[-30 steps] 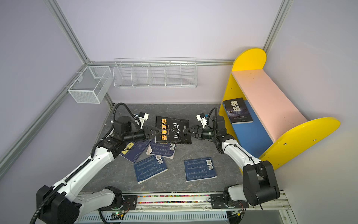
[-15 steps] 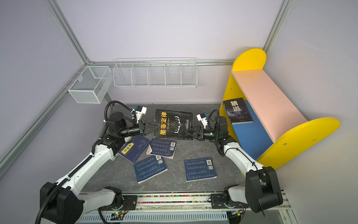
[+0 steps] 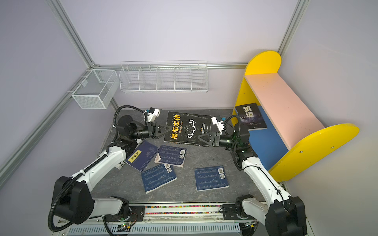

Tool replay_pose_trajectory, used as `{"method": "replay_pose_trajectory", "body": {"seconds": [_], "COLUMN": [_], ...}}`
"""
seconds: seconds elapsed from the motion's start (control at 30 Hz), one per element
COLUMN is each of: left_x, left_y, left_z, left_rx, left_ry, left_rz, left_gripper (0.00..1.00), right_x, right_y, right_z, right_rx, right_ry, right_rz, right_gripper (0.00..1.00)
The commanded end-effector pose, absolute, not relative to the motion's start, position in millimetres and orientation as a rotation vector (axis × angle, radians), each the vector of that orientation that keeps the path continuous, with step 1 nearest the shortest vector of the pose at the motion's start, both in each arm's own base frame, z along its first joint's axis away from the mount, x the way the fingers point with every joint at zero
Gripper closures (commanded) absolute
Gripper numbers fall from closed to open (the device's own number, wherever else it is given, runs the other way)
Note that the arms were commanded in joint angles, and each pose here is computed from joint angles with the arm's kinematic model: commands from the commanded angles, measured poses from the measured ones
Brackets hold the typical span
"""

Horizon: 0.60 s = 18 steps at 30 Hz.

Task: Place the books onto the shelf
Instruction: 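Lift the Murphy book upright with both grippers holding opposite edges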

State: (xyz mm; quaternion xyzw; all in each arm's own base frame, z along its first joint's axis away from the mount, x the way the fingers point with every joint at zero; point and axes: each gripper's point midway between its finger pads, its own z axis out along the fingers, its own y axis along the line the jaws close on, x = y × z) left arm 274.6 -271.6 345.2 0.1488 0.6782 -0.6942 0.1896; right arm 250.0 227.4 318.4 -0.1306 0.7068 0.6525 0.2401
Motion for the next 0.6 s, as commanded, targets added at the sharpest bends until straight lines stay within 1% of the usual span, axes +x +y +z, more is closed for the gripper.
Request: {"method": "replay_pose_trajectory", "body": {"seconds": [0.0,0.23,0.33,0.57], "left_x": [265.2,256.6,254.5,254.4], "left_y": [-270.8,-269.8,-269.8,-270.5], "left_z": [379.6,386.3,387.3,386.7], "left_rx": [0.528,0.571,0.585,0.603], "left_ry": [1.78,1.755,1.755,1.756], "left_rz": [-1.979,-2.001,-2.004,-2.006], "left_gripper": [1.0,1.0,1.0,1.0], "right_x": [245.3,250.6,253.3,257.2], "right_y": [227.3,227.5,228.7,229.1], "right_z": [320.2,319.5,320.5,315.2], "right_rx": [-0.357,-0.326,-0.315,-0.276], "right_ry": [1.922,1.928,1.919,1.924], "right_rz": [1.799,1.816,1.841,1.867], "right_gripper": [0.62,0.64,0.68,0.68]}}
